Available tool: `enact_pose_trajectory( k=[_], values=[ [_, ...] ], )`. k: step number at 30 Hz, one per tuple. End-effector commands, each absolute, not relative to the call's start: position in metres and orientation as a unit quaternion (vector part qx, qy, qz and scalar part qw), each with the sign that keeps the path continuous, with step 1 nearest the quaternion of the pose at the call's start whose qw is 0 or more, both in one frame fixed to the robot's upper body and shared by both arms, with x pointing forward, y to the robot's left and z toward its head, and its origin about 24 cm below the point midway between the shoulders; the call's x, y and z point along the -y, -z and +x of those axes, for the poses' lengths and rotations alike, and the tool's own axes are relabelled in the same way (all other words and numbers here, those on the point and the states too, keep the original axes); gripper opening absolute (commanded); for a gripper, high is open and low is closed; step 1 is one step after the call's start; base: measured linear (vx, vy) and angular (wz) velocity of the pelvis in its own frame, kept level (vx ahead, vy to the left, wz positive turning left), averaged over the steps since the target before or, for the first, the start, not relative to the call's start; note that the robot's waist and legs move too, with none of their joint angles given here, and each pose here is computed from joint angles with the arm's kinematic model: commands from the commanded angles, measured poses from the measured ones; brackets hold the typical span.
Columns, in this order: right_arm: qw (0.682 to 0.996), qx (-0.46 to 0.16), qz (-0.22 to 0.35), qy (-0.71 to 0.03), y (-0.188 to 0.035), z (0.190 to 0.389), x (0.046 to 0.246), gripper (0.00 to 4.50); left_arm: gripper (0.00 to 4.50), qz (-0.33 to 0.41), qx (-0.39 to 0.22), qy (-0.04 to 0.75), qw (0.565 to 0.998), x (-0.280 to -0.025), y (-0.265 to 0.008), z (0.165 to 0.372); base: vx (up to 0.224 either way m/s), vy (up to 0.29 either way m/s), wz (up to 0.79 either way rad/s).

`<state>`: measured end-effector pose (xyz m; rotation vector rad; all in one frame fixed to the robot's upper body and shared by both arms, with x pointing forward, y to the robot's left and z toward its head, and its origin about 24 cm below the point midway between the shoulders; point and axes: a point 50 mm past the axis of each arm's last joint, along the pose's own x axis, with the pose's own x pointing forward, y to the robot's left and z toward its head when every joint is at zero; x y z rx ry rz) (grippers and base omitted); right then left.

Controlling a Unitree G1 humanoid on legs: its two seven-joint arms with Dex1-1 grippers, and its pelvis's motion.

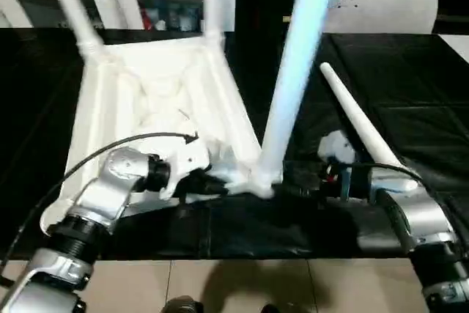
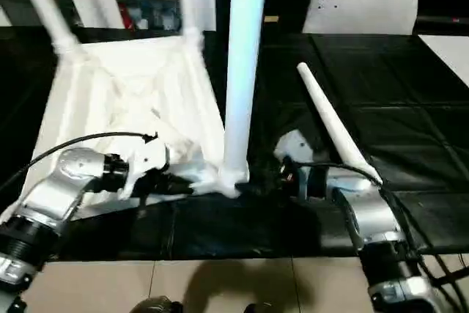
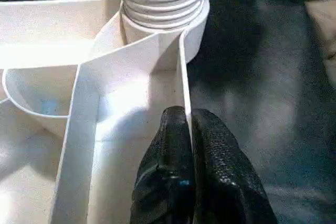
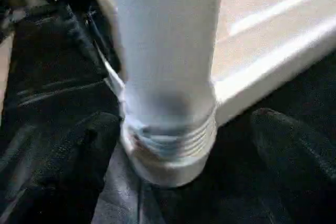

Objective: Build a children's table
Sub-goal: Rotate leg to tighten

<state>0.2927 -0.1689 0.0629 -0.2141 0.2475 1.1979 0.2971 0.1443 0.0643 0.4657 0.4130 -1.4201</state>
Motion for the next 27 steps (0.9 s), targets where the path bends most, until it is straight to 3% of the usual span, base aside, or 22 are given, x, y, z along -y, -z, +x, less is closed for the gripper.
enact_pose_trajectory(
  k=[1,4,12,21,27],
  values=[
    [0.798,-0.116,-0.117,-0.579,-0.065,0.293,0.168,4.44,0.0,0.228,-0.183,0.693,0.659,-0.131,-0.066,0.291,0.0,0.0,0.0],
    [0.776,-0.116,-0.127,-0.606,-0.065,0.294,0.162,4.44,0.0,0.241,-0.184,0.706,0.64,-0.13,-0.066,0.292,0.0,0.0,0.0],
    [0.728,-0.127,-0.119,-0.663,-0.062,0.292,0.151,3.75,0.0,0.257,-0.181,0.723,0.616,-0.127,-0.068,0.296,0.0,0.0,0.0],
    [0.716,-0.136,-0.111,-0.676,-0.061,0.294,0.15,2.93,0.0,0.259,-0.181,0.725,0.612,-0.128,-0.067,0.297,0.0,0.0,0.0],
    [0.71,-0.141,-0.094,-0.684,-0.059,0.29,0.148,2.77,0.0,0.25,-0.182,0.723,0.617,-0.129,-0.066,0.296,0.0,0.0,0.0]
  ],
)
